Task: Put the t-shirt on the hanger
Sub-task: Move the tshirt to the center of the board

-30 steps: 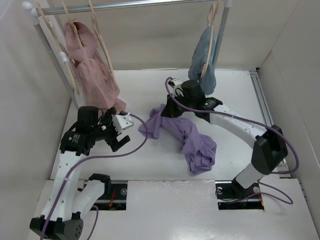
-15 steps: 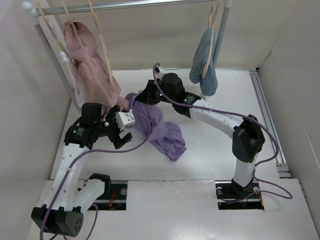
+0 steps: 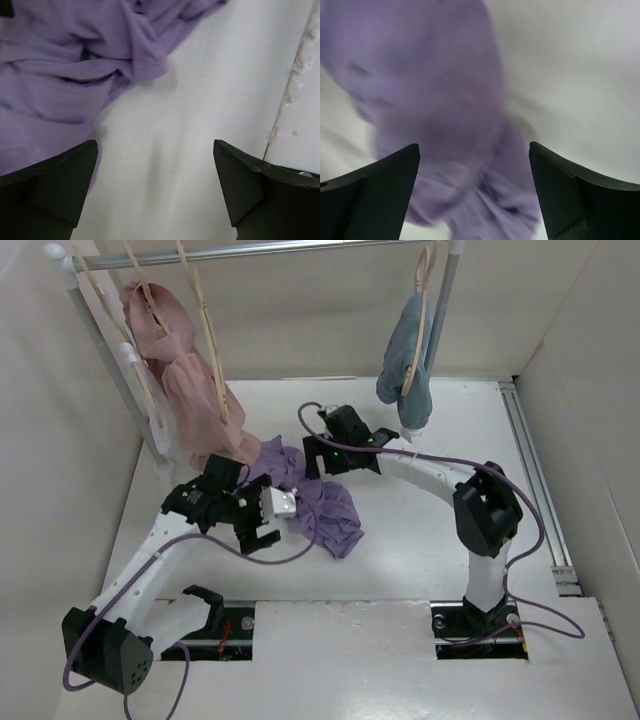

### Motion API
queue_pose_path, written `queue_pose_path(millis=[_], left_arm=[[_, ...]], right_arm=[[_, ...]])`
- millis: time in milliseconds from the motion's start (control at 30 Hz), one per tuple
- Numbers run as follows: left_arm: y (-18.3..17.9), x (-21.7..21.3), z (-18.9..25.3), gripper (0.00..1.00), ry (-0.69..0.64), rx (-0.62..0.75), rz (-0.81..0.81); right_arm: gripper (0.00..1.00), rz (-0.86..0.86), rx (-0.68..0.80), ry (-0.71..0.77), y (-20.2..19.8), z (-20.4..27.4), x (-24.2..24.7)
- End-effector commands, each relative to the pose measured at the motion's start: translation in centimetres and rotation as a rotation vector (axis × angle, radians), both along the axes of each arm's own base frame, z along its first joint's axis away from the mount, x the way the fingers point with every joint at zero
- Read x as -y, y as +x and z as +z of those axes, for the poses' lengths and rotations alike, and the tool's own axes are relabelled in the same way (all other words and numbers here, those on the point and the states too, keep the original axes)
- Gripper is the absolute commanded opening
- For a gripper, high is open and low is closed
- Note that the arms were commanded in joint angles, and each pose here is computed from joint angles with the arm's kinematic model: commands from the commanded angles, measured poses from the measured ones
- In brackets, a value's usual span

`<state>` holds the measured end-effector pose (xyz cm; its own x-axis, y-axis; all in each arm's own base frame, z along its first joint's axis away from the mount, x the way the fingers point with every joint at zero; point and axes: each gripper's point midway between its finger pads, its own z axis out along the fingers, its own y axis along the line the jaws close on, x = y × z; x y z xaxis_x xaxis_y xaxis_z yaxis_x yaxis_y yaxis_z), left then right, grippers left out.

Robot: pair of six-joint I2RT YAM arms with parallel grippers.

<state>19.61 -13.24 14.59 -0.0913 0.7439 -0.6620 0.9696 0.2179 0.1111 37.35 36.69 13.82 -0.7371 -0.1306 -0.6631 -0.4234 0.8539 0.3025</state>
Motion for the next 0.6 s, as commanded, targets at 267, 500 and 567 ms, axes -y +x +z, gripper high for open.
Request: queue_pose_path(millis=[267,500,567], left_arm=[[-0.5,6.3,-3.5,1.00,0.070,0.207,-0.082],[1.6,13.6,-3.8,0.66,-0.049,0.365,-0.304],[1.4,15.6,-3.5,0.74,-0.062,0.395,-0.402]], right_arm=[[0.70,0.283,-0.032,0.015,-3.2,-1.3,4.9],[0.77,0.433,-0.039,0.163,-2.4,-1.3,2.3],[0.80,0.465,-0.014,0.183,-0.9,-0.9,1.0]])
